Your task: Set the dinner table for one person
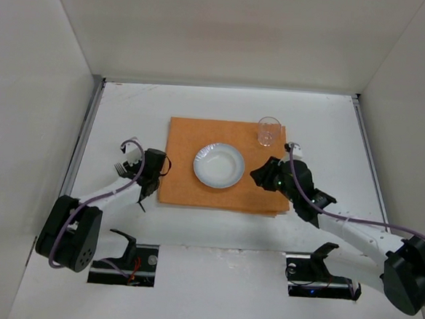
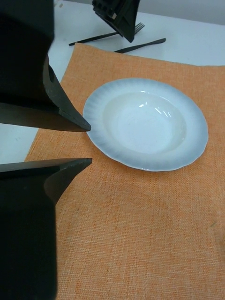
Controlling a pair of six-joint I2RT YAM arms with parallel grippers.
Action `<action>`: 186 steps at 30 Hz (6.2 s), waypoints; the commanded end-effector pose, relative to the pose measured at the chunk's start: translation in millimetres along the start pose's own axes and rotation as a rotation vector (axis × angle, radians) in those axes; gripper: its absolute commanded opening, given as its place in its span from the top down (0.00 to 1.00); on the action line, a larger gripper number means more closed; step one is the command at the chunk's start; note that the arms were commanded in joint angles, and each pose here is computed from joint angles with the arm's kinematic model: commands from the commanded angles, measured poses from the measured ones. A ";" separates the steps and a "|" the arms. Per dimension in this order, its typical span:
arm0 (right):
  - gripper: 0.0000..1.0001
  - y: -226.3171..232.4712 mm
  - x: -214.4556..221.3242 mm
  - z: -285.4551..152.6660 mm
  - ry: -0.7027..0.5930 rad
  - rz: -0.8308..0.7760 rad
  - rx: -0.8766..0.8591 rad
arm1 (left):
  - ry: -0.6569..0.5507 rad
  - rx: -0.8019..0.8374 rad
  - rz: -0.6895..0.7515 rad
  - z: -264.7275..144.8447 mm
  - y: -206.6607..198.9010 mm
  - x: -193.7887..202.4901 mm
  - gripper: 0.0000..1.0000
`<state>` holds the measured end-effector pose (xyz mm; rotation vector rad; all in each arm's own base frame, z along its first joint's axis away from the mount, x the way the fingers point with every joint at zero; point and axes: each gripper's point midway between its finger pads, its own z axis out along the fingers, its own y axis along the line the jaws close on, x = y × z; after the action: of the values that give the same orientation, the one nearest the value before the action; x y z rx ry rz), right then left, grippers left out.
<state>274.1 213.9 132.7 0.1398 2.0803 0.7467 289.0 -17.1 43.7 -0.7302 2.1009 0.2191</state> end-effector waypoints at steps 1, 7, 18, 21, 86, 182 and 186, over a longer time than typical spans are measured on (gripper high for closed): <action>0.61 13.2 -17.6 -4.1 -0.077 -0.034 -0.056 | 0.031 0.011 0.006 3.3 -12.4 0.2 0.64; 0.54 15.9 -15.5 -7.8 -0.080 -0.025 -0.085 | 0.074 -0.001 -0.022 8.6 -10.4 11.1 0.71; 0.51 16.9 -22.6 -14.8 -0.111 -0.009 -0.100 | 0.138 -0.041 -0.028 18.6 2.5 30.7 0.81; 0.51 15.3 -21.4 -14.1 -0.108 -0.008 -0.096 | 0.147 -0.043 -0.033 20.3 3.0 32.9 0.84; 0.52 -94.8 -59.4 -35.4 -0.368 0.219 0.201 | 0.254 0.829 0.043 -197.7 -321.9 115.4 0.65; 0.42 -67.1 -48.1 -25.5 -0.317 0.156 0.124 | 0.107 0.348 0.549 -42.9 -138.0 29.4 0.97; 0.42 -65.7 -49.8 -25.3 -0.320 0.153 0.124 | 0.118 0.318 0.559 -38.7 -127.7 35.5 0.97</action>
<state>286.7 125.9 118.9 0.4808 1.8989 0.6102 319.2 -155.6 49.6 0.0571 2.3540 0.1090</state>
